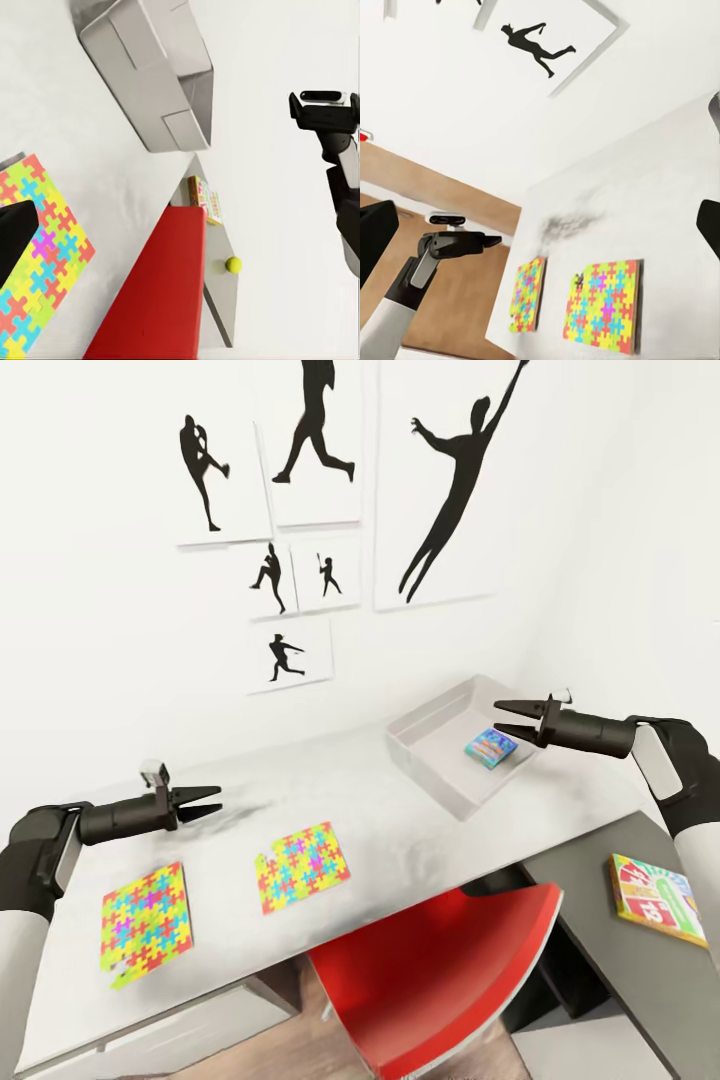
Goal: Put all the toys in the child's room - the three board games (two on the bed and one on the table), the two jigsaw puzzles on the table, and the tennis ball on the table - inside the toy box on the table in the child's room.
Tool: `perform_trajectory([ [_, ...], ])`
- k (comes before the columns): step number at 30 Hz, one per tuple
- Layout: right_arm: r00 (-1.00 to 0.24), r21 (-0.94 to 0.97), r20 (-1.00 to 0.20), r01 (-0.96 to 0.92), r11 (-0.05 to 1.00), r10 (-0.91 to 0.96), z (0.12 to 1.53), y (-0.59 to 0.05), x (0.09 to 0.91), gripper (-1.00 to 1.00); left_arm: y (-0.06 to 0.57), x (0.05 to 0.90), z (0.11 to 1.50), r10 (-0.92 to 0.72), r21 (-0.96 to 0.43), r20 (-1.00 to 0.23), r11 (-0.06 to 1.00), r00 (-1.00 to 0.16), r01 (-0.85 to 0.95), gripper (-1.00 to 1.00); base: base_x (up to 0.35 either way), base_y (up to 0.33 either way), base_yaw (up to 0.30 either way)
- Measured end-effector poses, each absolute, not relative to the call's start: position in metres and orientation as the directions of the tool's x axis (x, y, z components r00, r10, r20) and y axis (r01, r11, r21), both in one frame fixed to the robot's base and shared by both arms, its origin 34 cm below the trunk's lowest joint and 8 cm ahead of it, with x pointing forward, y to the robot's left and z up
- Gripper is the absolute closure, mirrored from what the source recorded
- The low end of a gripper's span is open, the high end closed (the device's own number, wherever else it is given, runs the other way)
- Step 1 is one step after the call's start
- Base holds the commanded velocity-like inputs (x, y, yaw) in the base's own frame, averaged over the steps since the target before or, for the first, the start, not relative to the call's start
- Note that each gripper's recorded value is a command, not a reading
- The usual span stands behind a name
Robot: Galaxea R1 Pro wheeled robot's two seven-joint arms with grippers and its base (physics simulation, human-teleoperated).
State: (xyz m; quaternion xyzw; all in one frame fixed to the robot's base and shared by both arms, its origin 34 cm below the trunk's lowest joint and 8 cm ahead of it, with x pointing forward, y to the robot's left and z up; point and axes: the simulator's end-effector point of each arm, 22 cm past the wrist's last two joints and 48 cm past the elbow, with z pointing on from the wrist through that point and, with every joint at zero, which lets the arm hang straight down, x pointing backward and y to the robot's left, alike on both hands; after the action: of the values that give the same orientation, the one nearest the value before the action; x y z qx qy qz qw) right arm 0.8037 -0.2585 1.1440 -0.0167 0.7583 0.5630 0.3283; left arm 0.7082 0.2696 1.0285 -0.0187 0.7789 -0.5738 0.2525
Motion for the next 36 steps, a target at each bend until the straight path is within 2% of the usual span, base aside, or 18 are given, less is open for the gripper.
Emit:
perform_trajectory([
  [16,-0.771,0.833,-0.536,-0.414,0.367,0.345,1.161,-0.259,0.8,-1.0,0.271,0.707,1.045,-0.318,-0.896,-0.396,0.338,-0.861,0.287,-1.0,-0.065,0.108,-0.149],
  [36,-0.768,0.831,-0.538,-0.414,0.37,0.349,1.165,-0.264,0.788,-1.0,0.277,0.705,1.064,-0.319,-0.884,-0.425,0.348,-0.847,0.312,-1.0,-0.007,0.012,-0.191],
])
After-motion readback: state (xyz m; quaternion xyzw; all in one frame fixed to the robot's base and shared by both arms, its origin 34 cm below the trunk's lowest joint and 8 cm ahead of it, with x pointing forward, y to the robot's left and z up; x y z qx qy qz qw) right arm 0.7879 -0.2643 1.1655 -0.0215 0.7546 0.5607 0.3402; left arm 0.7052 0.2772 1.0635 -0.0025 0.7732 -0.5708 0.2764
